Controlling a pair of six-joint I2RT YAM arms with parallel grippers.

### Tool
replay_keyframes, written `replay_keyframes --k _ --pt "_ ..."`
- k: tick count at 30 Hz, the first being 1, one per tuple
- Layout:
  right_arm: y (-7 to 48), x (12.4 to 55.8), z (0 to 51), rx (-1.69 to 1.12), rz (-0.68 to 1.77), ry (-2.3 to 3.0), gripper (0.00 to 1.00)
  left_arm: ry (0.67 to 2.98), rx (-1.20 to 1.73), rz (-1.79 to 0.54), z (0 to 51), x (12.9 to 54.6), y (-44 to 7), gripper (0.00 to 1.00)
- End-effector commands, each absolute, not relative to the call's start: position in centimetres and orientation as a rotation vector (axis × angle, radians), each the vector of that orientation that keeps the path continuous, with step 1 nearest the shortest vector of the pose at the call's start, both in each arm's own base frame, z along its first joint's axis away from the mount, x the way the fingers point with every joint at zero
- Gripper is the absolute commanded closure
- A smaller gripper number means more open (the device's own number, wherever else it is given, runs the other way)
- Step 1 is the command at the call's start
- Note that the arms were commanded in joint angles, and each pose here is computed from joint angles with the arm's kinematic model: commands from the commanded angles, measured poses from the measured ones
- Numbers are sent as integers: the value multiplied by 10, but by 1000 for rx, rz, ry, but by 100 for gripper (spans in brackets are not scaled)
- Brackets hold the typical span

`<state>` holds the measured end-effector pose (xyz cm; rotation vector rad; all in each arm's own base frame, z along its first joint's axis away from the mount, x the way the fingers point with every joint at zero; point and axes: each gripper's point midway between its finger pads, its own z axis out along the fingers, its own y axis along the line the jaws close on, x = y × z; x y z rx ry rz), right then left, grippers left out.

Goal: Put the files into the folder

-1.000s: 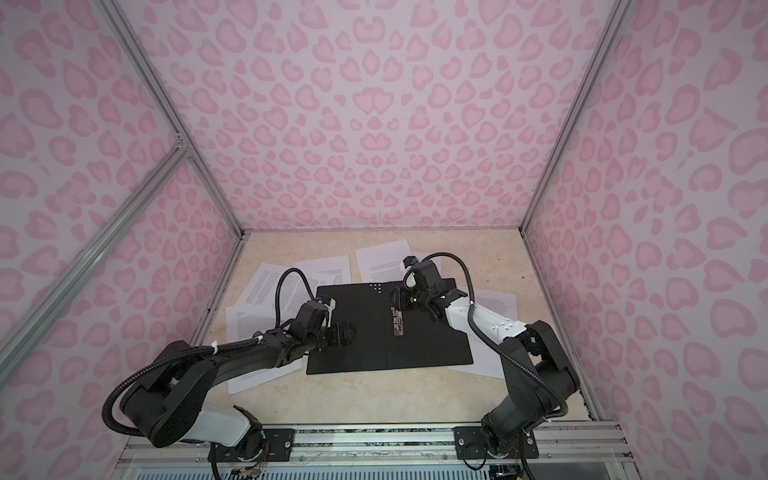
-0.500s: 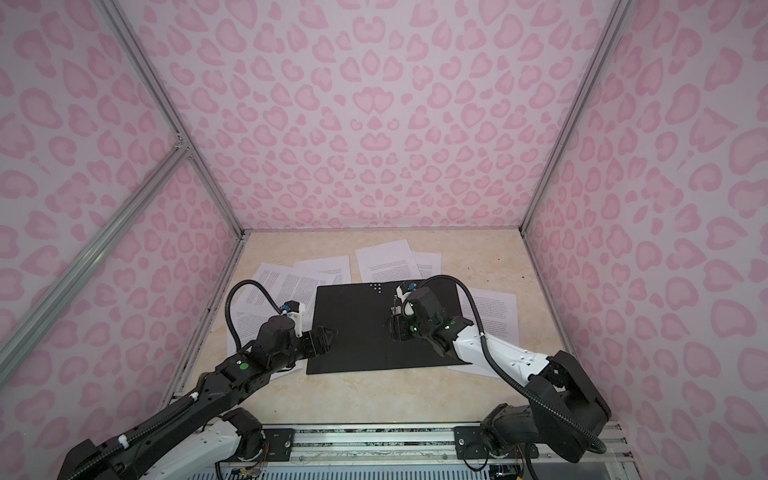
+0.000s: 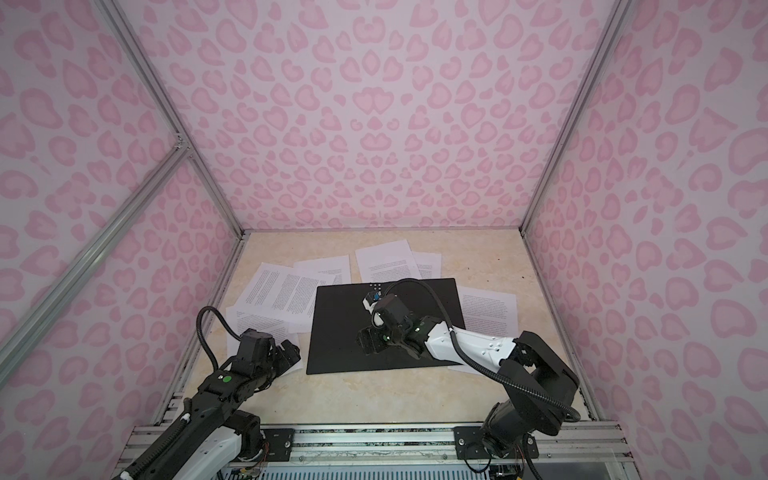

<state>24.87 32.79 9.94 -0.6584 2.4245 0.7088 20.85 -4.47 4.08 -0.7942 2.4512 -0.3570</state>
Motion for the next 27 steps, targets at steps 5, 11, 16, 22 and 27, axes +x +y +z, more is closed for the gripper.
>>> replay_keyframes --k 5,11,16,22,27 --pt "339 244 102 -713 735 2432 13 2436 -754 -321 42 237 -42 4" --pt "342 249 109 -734 714 2440 14 2454 -735 -307 37 260 -46 4" --pt "344 258 110 -720 709 2461 15 2462 -725 -335 35 287 -57 4" --pt "353 269 111 -711 724 2489 17 2435 -602 -498 71 343 -89 0" --pt "366 278 109 -709 746 2499 19 2325 -530 -560 130 355 -95 2"
